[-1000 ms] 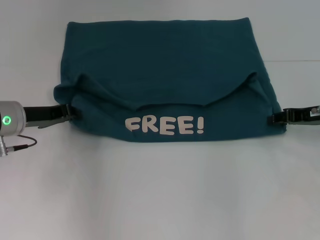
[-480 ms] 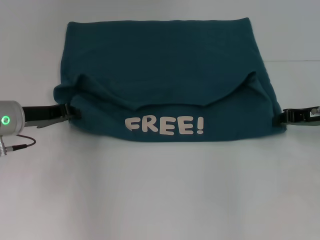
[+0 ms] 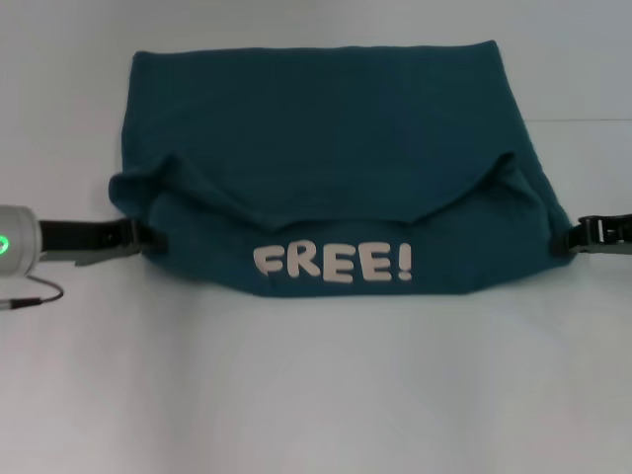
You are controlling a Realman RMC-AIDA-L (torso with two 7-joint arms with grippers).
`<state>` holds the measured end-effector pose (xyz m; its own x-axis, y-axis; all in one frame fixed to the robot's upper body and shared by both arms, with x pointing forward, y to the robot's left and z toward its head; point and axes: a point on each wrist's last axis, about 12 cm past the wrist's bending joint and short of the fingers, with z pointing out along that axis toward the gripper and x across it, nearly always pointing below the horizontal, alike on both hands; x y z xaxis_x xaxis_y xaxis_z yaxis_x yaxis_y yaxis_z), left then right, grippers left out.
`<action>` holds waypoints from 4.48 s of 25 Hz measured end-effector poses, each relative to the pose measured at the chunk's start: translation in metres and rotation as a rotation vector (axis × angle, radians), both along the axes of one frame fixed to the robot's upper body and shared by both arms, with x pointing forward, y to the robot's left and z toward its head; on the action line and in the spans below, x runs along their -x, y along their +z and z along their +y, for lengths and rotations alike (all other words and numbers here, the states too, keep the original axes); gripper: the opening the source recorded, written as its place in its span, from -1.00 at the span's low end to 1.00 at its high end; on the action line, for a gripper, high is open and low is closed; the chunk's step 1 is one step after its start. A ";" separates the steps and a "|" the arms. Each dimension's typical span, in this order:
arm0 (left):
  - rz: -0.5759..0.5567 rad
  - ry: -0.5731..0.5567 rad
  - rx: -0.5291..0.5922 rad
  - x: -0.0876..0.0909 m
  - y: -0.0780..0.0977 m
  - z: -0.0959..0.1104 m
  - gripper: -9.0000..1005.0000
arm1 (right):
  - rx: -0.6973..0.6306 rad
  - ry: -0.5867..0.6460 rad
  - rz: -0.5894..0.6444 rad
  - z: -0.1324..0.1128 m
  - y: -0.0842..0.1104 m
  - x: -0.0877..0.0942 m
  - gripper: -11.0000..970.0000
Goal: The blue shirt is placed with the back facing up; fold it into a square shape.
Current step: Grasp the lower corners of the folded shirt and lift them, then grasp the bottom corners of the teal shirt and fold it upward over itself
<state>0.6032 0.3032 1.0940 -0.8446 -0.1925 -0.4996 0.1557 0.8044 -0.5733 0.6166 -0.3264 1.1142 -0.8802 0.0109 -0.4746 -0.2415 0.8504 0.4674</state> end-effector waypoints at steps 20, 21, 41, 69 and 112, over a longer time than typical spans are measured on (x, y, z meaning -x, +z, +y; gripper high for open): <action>0.304 -0.281 -0.023 0.077 0.016 0.032 -0.80 | -0.068 0.206 0.353 -0.014 0.006 0.064 -0.98; 0.317 -0.289 -0.025 0.079 0.016 0.033 -0.80 | -0.077 0.216 0.369 -0.013 0.005 0.067 -0.98; 0.388 -0.410 -0.025 0.093 0.019 0.035 -0.77 | -0.152 0.217 0.441 -0.019 -0.003 0.090 -0.98; 0.089 0.004 -0.119 -0.036 0.053 0.005 -0.73 | -0.210 -0.265 -0.170 0.009 0.020 -0.024 -0.98; -0.039 0.220 -0.188 -0.065 0.048 -0.006 -0.67 | -0.051 -0.326 -0.322 0.048 0.030 -0.072 -0.98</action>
